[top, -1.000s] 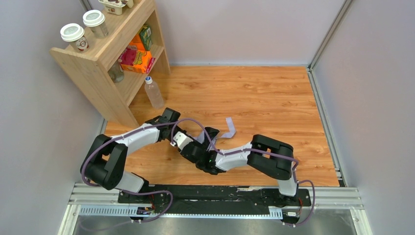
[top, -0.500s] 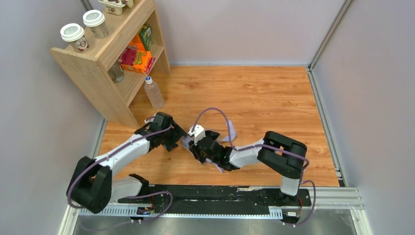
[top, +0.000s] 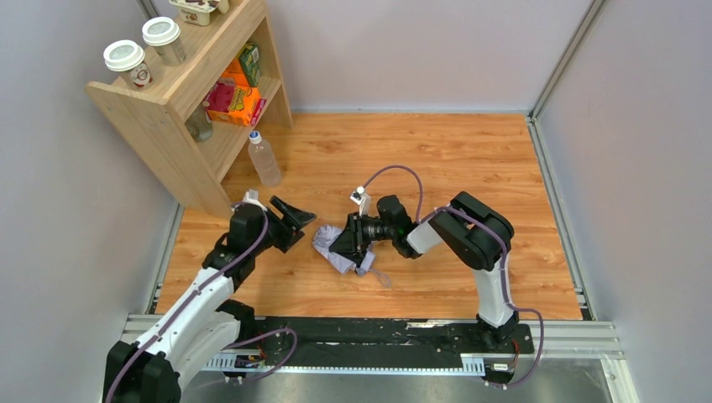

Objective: Put away the umbrella

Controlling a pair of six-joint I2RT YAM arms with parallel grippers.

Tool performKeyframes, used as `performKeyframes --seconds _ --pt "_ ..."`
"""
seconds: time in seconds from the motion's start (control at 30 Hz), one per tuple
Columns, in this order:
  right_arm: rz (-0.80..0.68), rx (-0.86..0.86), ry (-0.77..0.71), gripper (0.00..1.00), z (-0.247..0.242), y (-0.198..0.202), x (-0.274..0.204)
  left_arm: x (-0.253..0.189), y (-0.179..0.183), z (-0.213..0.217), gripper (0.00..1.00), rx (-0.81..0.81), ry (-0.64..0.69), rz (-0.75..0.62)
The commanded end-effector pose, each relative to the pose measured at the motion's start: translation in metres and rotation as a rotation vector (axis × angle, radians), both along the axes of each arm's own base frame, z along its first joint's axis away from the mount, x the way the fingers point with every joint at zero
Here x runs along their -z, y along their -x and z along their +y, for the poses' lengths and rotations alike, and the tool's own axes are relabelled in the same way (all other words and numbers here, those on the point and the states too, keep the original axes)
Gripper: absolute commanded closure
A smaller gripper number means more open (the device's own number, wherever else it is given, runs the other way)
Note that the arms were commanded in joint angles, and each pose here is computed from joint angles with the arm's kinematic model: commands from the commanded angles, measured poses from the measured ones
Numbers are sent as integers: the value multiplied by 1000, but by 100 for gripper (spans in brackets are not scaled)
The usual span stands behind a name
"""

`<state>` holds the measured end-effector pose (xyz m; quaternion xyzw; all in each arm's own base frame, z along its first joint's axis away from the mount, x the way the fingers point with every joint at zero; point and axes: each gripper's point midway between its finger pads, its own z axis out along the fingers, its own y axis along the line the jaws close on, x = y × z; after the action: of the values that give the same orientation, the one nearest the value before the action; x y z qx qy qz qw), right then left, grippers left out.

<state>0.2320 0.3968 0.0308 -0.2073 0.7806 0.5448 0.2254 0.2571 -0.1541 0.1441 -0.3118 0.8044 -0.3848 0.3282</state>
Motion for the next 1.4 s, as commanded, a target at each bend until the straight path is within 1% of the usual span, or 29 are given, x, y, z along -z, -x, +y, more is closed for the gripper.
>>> performKeyframes --seconds 0.0,0.03,0.07,0.13,0.17,0.2,0.27,0.37,0.43,0.47,0.5,0.6,0.7,0.8,0.83,0.87,0.93,1.0,1.07,1.1,1.17,1.2,1.23,1.27,1.33,1.37 --pt "379 -57 227 100 -43 48 84 18 21 -16 22 19 205 60" --pt "386 -59 217 100 -42 45 83 23 21 -17 21 16 227 46" --pt "394 -58 212 100 -42 44 83 28 21 -17 21 3 247 63" --pt "402 -62 178 100 -40 40 78 27 15 -20 21 5 268 51" --pt "406 -57 178 100 -41 38 79 33 14 -22 21 3 266 76" --pt "404 -49 184 100 -41 36 80 27 10 -24 21 3 284 64" --pt "404 -49 182 100 -41 34 79 29 6 -28 21 -10 294 87" --pt "389 -55 188 100 -39 31 76 43 8 -40 21 -11 291 172" --pt "377 -58 196 100 -40 31 75 48 7 -47 21 -20 311 204" --pt "373 -62 197 100 -40 31 75 45 3 -51 21 -26 325 193" --pt "369 -60 199 100 -40 30 74 53 3 -52 21 -33 317 225" --pt "361 -67 197 100 -40 30 72 59 -4 -49 21 -70 292 244" --pt "352 -74 196 100 -39 29 70 70 -8 -42 21 -123 236 282" --pt "337 -91 209 100 -39 30 70 77 -13 -42 20 -137 202 312" --pt "326 -101 218 100 -39 30 70 92 -7 -42 20 -133 173 375" --pt "321 -105 222 100 -38 30 70 89 -12 -45 20 -125 169 384" --pt "308 -114 229 100 -38 30 67 101 -9 -52 20 -91 149 443" --pt "282 -124 248 100 -39 29 65 120 0 -54 20 -79 112 527" --pt "266 -139 276 100 -39 31 65 131 9 -49 20 -89 55 574" --pt "251 -149 291 100 -39 32 64 138 14 -43 23 -104 13 589" --pt "224 -171 299 100 -36 33 61 143 17 -40 34 -89 -27 585" --pt "217 -177 304 100 -35 34 62 145 20 -39 49 -83 -47 591" --pt "210 -191 295 100 -33 35 59 150 26 -35 56 -76 -80 603" --pt "199 -201 290 100 -31 36 57 155 29 -33 64 -70 -97 613" --pt "185 -218 288 100 -29 38 56 165 40 -27 76 -67 -132 645" --pt "181 -224 285 100 -27 39 55 169 43 -25 79 -67 -138 652"
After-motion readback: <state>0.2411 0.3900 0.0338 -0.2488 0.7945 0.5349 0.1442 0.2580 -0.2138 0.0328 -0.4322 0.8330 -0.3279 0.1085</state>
